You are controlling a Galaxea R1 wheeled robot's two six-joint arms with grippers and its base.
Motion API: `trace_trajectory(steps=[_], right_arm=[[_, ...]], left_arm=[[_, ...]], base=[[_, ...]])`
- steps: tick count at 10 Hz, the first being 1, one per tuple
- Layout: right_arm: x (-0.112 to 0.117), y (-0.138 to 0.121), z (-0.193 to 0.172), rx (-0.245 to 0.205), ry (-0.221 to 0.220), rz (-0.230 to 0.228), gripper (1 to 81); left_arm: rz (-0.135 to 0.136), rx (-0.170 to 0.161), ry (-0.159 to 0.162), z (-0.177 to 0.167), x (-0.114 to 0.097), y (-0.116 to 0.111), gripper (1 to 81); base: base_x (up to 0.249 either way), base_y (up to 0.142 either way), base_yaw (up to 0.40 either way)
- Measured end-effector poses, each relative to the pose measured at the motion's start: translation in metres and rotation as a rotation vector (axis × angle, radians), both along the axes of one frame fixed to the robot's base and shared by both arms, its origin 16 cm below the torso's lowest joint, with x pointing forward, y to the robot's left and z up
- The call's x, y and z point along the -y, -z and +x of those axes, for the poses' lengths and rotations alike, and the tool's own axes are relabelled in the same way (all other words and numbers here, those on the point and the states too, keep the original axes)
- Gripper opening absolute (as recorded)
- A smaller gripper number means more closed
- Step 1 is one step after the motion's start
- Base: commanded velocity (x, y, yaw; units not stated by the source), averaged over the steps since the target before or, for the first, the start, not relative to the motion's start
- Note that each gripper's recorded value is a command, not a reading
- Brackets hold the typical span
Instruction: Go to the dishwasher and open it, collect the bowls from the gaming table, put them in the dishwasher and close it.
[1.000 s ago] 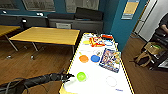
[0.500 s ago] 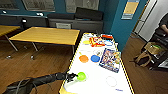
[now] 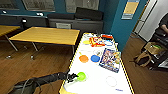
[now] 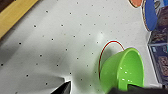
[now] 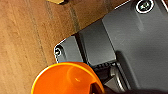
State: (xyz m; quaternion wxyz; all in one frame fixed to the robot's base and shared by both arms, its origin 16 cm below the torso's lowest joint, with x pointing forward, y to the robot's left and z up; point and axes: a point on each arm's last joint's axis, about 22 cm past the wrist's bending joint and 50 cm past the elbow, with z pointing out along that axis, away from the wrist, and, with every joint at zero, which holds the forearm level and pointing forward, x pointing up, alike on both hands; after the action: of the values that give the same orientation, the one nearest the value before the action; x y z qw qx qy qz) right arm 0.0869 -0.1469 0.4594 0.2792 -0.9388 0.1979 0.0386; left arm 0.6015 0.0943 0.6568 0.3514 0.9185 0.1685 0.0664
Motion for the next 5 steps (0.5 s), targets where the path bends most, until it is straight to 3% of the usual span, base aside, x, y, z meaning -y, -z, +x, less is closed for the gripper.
trace_trajectory(steps=[2, 5], right_arm=[[-0.0002, 0.0, 0.0013, 0.001, -0.001, 0.0, 1.0], [0.0022, 0.0011, 0.0021, 0.002, 0.0, -0.005, 1.0]], left_arm=[[0.001, -0.014, 0.011, -0.0022, 0.014, 0.0032, 81.1], [0.014, -0.018, 0.002, 0.0009, 0.0153, 0.0078, 81.1]], base=[[0.0, 0.0, 0.0], [0.0, 0.0, 0.0]])
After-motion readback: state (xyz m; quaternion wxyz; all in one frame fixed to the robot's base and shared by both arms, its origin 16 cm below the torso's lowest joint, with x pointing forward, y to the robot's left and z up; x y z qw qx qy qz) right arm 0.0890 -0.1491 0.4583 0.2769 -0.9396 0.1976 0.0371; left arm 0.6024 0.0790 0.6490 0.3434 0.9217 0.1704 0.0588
